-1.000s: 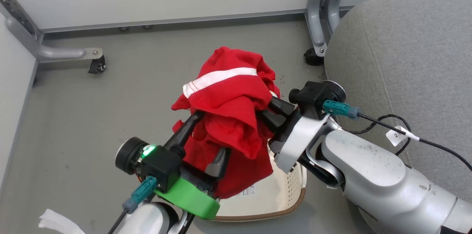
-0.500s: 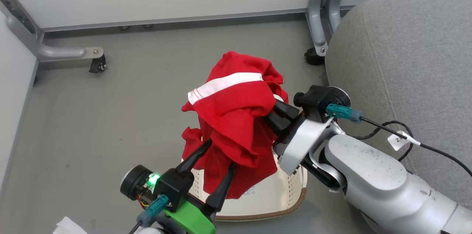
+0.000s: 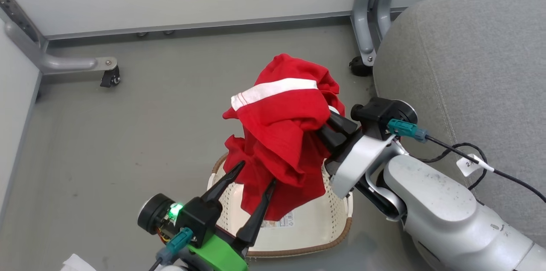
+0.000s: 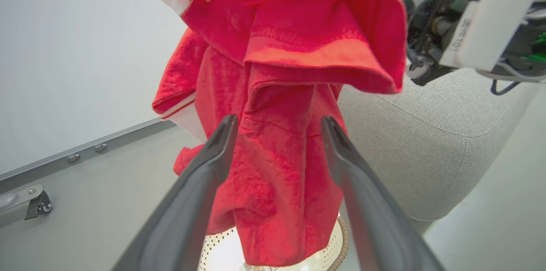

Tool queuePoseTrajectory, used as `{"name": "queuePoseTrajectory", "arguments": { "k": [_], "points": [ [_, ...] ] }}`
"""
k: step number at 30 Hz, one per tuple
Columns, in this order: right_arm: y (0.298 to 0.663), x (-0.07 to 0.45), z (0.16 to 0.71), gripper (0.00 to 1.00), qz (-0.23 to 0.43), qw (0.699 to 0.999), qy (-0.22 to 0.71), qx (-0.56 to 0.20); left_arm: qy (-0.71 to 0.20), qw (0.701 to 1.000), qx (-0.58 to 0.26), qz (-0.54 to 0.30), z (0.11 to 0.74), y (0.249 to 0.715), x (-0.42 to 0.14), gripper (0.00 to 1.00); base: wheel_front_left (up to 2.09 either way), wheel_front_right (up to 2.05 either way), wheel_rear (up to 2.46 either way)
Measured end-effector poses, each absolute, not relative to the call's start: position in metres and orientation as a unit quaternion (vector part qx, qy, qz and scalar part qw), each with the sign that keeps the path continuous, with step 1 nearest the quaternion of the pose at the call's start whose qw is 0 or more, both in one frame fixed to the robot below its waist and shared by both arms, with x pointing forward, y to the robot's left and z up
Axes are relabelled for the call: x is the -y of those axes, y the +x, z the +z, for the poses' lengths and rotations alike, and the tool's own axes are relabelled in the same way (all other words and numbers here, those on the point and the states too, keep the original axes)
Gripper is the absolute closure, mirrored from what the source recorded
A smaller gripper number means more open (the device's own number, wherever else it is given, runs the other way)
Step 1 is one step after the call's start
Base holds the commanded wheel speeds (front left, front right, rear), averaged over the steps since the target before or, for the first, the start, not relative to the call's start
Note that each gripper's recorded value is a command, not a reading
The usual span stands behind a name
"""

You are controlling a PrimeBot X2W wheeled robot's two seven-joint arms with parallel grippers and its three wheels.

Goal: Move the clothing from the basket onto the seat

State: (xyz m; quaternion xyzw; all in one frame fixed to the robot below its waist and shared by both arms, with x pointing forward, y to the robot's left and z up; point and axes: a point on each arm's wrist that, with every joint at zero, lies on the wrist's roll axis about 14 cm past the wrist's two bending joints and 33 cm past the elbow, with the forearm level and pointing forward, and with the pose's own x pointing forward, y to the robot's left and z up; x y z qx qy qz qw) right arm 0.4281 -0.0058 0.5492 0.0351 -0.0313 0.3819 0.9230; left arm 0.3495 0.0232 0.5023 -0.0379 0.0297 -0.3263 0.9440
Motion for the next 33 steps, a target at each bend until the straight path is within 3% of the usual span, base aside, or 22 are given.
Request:
{"name": "queuePoseTrajectory", "arguments": {
  "k": [13,33],
  "points": [
    [0.432,0.063,0.552,1.00,0.297,0.953,0.042,0.041,-0.036,0.922,-0.024,-0.385,0.505,0.358,0.012,0.00,0.00,0.00,0.00],
    [0.413,0.197,0.547,1.00,0.098,0.994,0.036,0.042,-0.038,0.847,-0.021,-0.530,0.505,0.359,0.103,0.00,0.00,0.00,0.00]
  ]
}}
